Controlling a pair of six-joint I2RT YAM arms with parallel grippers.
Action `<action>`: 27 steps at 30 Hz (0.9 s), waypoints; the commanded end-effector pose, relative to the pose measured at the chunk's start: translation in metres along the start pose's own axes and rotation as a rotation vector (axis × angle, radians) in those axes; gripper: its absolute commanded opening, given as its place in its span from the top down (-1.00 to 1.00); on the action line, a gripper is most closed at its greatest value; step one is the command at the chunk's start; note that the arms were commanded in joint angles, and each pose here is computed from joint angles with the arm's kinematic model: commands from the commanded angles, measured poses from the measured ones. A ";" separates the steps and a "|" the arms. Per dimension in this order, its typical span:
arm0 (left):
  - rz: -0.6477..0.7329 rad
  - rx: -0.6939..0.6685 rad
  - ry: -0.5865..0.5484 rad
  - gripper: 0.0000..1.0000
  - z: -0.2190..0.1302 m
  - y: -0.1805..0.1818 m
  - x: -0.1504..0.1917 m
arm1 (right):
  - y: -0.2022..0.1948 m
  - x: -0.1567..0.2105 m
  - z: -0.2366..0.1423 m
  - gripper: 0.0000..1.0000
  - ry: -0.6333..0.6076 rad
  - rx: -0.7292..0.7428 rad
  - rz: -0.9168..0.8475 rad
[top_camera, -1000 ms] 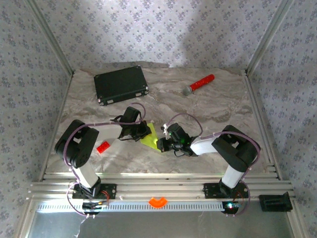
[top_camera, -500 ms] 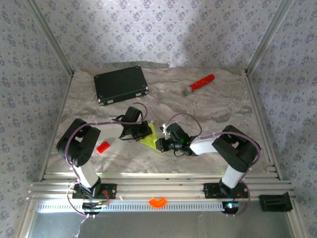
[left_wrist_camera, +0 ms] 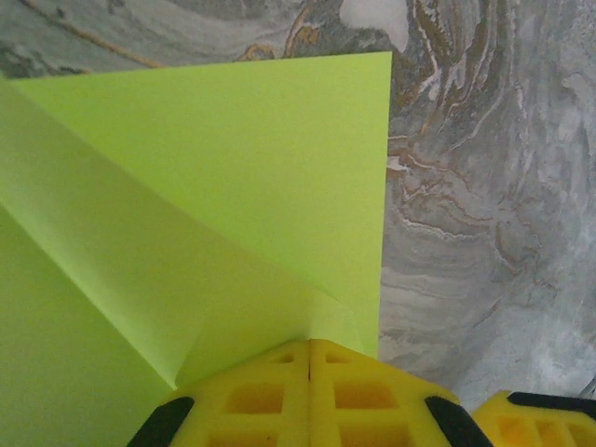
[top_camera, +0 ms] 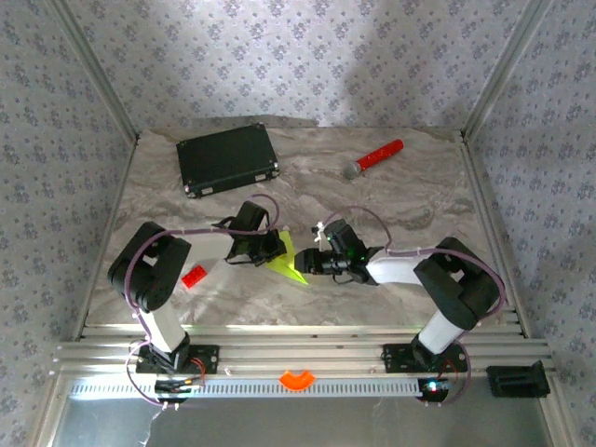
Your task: Fold a paper plane with a square sheet of paper (pick it up from the middle)
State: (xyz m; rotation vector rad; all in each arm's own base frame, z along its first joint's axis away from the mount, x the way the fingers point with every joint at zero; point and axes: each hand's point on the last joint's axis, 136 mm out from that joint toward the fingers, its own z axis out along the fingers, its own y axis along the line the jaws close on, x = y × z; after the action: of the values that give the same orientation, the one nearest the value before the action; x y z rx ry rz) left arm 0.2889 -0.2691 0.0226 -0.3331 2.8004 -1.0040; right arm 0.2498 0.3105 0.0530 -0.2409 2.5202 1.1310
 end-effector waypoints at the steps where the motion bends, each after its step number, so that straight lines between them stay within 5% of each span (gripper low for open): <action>1: 0.014 -0.023 0.014 0.86 0.004 0.004 0.003 | 0.007 -0.003 -0.001 0.15 0.027 -0.021 0.044; 16: 0.016 -0.015 0.011 0.86 0.003 0.001 0.002 | 0.003 0.008 0.022 0.31 0.121 0.016 0.044; 27: 0.026 0.012 -0.008 0.85 -0.006 -0.010 -0.001 | -0.007 0.024 0.025 0.85 0.139 0.006 0.080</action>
State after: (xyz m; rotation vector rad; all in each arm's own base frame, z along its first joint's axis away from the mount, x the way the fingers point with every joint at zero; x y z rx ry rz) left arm 0.2888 -0.2693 0.0228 -0.3328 2.8004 -1.0048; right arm 0.2460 0.3277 0.0353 -0.2434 2.6385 1.1630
